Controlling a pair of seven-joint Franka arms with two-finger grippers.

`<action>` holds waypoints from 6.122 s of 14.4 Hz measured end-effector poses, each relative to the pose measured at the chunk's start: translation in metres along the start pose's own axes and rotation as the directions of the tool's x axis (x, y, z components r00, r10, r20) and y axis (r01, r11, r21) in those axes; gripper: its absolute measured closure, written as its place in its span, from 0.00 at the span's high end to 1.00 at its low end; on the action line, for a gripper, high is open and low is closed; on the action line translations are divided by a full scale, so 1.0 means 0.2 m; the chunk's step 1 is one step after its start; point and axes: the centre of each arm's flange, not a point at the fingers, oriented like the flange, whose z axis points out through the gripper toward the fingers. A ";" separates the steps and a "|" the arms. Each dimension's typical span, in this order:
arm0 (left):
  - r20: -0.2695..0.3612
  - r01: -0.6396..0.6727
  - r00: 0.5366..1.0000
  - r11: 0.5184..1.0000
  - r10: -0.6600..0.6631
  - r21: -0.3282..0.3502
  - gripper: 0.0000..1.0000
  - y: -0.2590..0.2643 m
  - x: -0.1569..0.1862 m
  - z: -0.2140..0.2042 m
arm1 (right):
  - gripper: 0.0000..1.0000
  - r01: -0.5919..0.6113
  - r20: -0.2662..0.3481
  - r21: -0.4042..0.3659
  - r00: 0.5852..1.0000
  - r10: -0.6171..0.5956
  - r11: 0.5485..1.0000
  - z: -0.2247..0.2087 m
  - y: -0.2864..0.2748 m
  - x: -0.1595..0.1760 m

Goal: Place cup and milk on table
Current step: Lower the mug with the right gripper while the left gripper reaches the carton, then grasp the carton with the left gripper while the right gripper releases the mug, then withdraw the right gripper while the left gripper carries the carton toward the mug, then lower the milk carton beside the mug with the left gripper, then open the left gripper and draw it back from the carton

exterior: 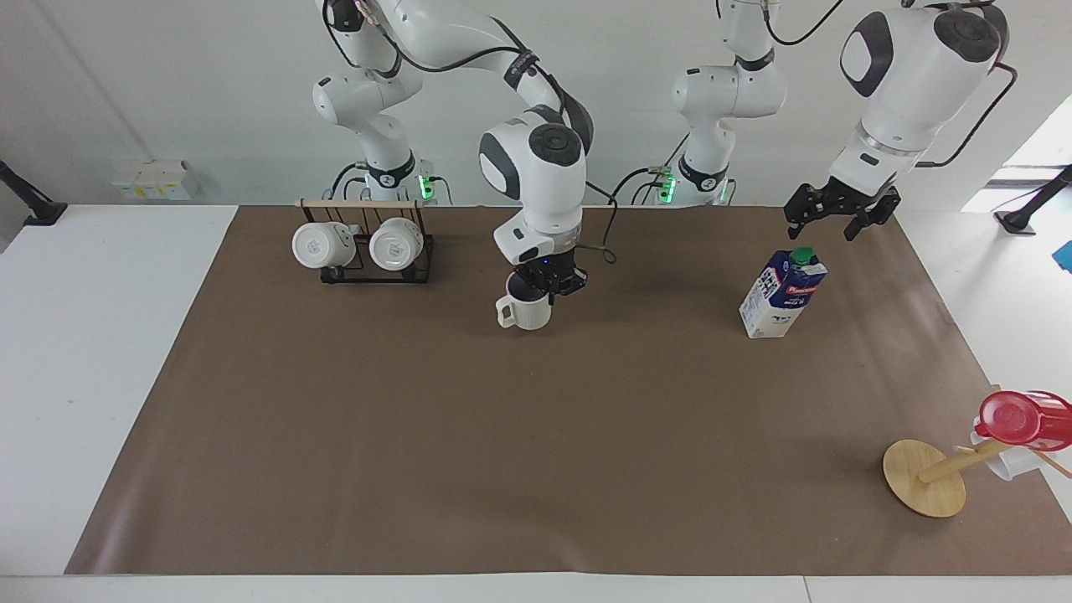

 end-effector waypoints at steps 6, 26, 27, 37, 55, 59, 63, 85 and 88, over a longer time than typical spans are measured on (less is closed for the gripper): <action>-0.012 -0.002 1.000 1.000 0.002 -0.002 1.00 -0.01 -0.03 0.23 | 0.04 0.071 0.006 -0.027 0.997 -0.071 0.997 0.14 -0.02 -0.12; -0.080 -0.013 0.997 1.000 0.013 0.004 0.64 0.01 -0.05 0.48 | 1.00 0.087 -0.047 0.032 0.995 -0.086 0.996 -0.17 0.08 -0.06; -0.080 -0.012 0.997 1.000 0.012 0.004 0.64 0.01 -0.05 0.48 | 1.00 0.072 -0.054 0.041 0.996 -0.069 0.997 -0.27 0.13 -0.04; -0.076 0.048 0.996 0.999 -0.048 -0.004 0.44 0.21 0.00 0.30 | 1.00 0.103 0.024 -0.029 0.994 -0.102 0.994 -0.62 0.82 0.32; -0.121 0.149 0.980 0.986 -0.157 -0.071 0.41 1.43 -0.12 0.35 | 1.00 0.119 0.056 -0.017 0.991 -0.117 0.993 -0.87 1.97 0.75; -0.110 0.132 0.984 0.989 -0.138 -0.063 0.41 1.56 -0.12 0.48 | 1.00 0.123 -0.006 -0.010 0.992 -0.123 0.992 -1.08 1.96 0.75; -0.108 0.129 0.985 0.990 -0.135 -0.062 0.41 1.58 -0.12 0.50 | 1.00 0.129 -0.020 -0.008 0.991 -0.129 0.992 -1.28 1.95 0.70; -0.060 0.150 0.987 0.988 -0.151 -0.024 1.00 1.50 -0.07 0.15 | 1.00 0.136 0.003 -0.008 0.991 -0.136 0.991 -1.45 1.96 0.57; -0.055 0.103 0.993 0.995 -0.104 -0.013 1.00 1.31 0.01 0.00 | 1.00 0.137 0.002 -0.008 0.991 -0.137 0.990 -1.45 1.96 0.57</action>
